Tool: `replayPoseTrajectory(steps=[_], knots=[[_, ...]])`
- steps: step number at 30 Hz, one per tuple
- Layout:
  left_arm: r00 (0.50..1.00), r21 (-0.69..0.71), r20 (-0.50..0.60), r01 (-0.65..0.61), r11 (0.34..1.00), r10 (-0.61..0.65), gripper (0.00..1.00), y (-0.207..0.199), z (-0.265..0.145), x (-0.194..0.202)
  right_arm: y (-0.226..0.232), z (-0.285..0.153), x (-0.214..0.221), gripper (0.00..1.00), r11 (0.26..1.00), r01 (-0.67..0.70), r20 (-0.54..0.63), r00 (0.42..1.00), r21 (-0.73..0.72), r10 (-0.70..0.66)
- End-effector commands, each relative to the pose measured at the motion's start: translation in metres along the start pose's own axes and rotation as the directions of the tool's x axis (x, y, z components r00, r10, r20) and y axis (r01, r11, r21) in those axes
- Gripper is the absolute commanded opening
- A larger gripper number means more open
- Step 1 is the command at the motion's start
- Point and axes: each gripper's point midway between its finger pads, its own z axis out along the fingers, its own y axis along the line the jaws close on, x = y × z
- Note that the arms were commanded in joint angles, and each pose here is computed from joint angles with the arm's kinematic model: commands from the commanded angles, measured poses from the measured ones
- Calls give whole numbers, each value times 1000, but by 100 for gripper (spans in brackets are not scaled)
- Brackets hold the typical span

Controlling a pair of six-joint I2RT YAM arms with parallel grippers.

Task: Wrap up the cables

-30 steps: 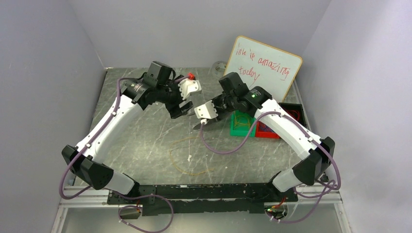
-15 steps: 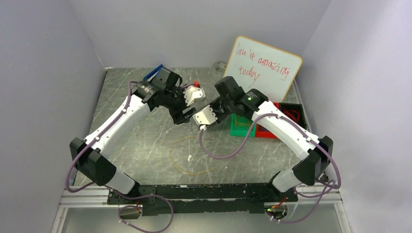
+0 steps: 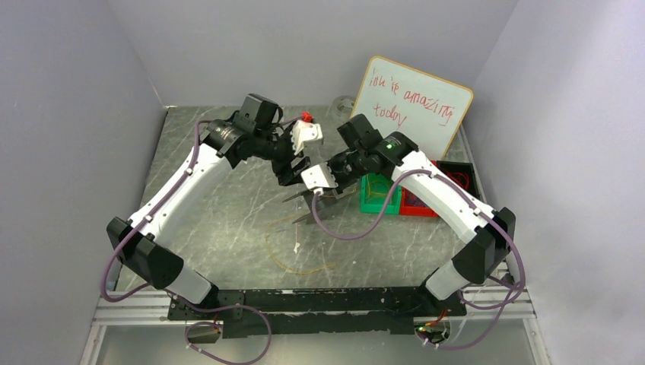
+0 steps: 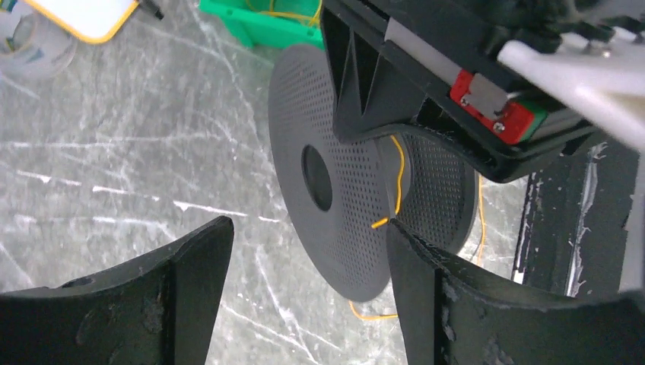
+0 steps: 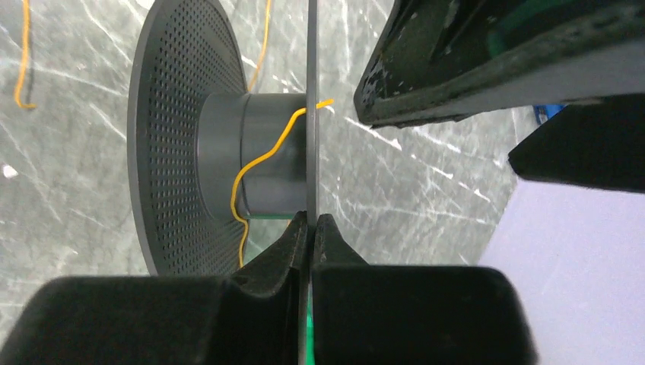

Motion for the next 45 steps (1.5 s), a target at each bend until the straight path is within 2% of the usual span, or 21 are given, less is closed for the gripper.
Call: replayPoseTrajectory(steps=[1,13,19,28,35,41,45], knots=[[995,148,85,-55,987,43,78,-26,-4,-15,-22,-23,-43,0,998,0,185,983,57,-11],[995,295,91,-66,953,41,75,-56,-2,-1,-26,-31,-36,0,997,-38,219,976,70,21],[995,329,86,-69,942,43,77,-65,-3,4,-30,-36,-36,0,995,-47,238,971,83,26],[995,262,96,-38,964,13,75,-48,7,-2,-29,-36,-40,0,996,-53,259,965,68,33],[992,313,123,-52,948,14,74,-57,7,-7,-29,-37,-43,0,996,-71,291,955,60,51],[992,345,129,-63,937,20,69,-64,5,-5,-34,-43,-43,0,993,-100,325,943,63,75],[993,344,120,-63,937,23,61,-66,6,-2,-39,-50,-45,0,989,-132,371,924,65,98]])
